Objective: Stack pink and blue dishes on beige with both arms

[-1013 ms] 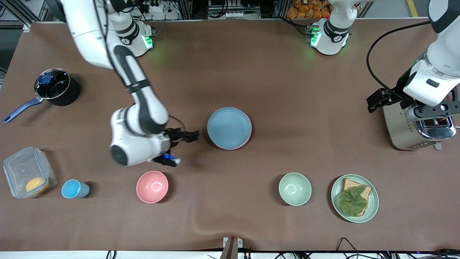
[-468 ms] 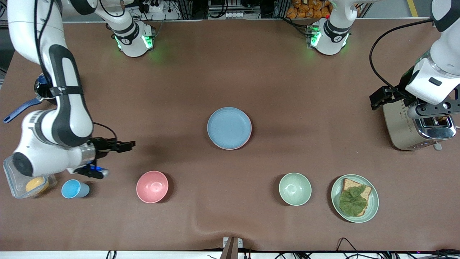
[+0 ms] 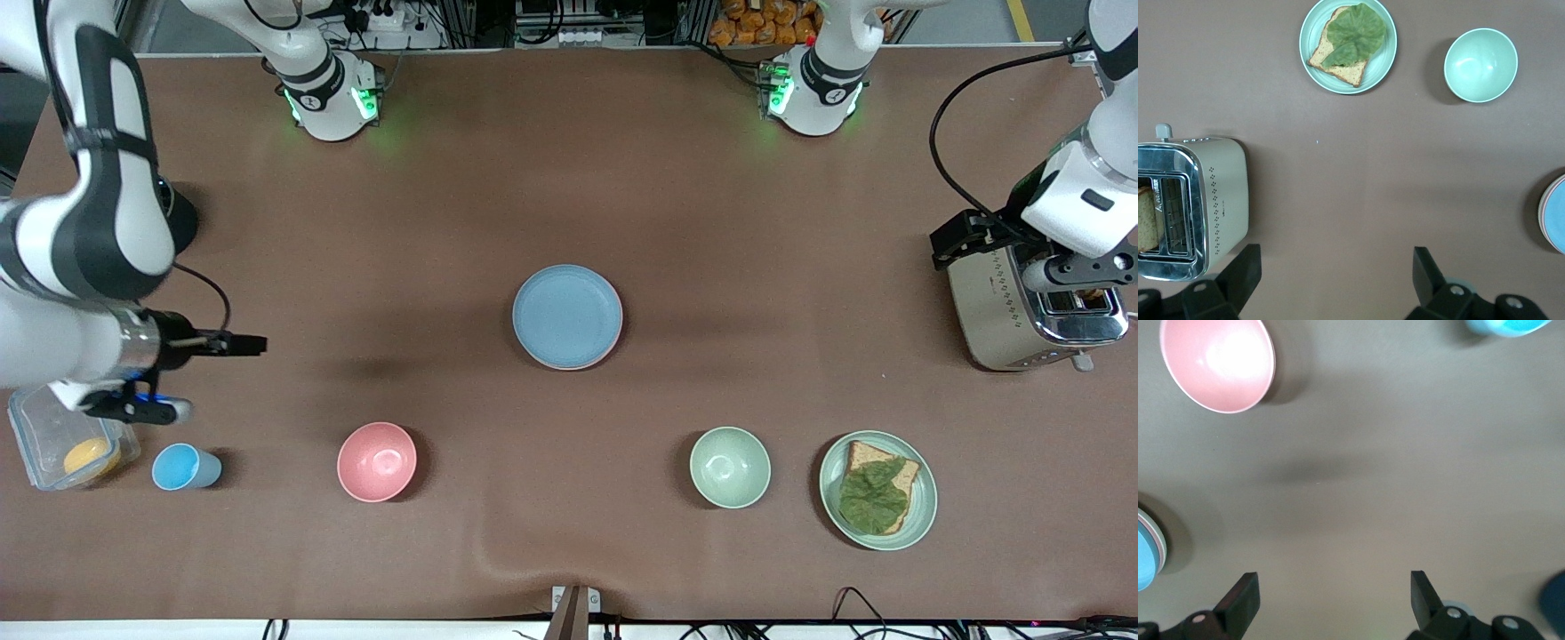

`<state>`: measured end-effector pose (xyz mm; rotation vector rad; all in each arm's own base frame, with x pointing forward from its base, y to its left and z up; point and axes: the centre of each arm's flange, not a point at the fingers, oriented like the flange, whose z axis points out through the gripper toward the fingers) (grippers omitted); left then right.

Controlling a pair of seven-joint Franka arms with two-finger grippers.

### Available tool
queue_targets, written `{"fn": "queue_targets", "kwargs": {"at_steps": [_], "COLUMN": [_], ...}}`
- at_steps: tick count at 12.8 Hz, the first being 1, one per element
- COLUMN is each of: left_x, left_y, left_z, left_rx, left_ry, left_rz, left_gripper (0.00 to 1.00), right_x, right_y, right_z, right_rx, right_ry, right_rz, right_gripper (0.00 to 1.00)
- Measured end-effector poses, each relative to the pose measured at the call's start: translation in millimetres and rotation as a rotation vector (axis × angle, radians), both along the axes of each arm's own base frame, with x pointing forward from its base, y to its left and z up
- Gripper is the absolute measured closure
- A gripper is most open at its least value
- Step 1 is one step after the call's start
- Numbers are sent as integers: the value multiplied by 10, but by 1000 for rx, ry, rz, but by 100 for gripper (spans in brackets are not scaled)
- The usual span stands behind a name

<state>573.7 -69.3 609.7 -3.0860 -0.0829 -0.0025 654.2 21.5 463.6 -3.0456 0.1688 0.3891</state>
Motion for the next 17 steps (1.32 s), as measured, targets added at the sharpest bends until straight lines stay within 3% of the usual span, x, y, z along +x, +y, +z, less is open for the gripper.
{"fn": "queue_targets", "kwargs": {"at_steps": [4,8,17], "left_x": [-25,-62,-355], "left_y": [-2,1,18], "left_z": [41,40,417], "left_rx": [0,3,-31], "left_ry": [-4,18,3], "left_rz": [-1,0,7], "left_gripper": [0,0,0], "right_x": [-557,-840,-869], "right_y": [-329,-620,-539], "right_z": [972,1390,1407], "right_rx": [-41,-42,-43], "right_ry": [-125,-188,-189], "right_rz": [-32,-83,-68], "right_gripper": [0,0,0]}}
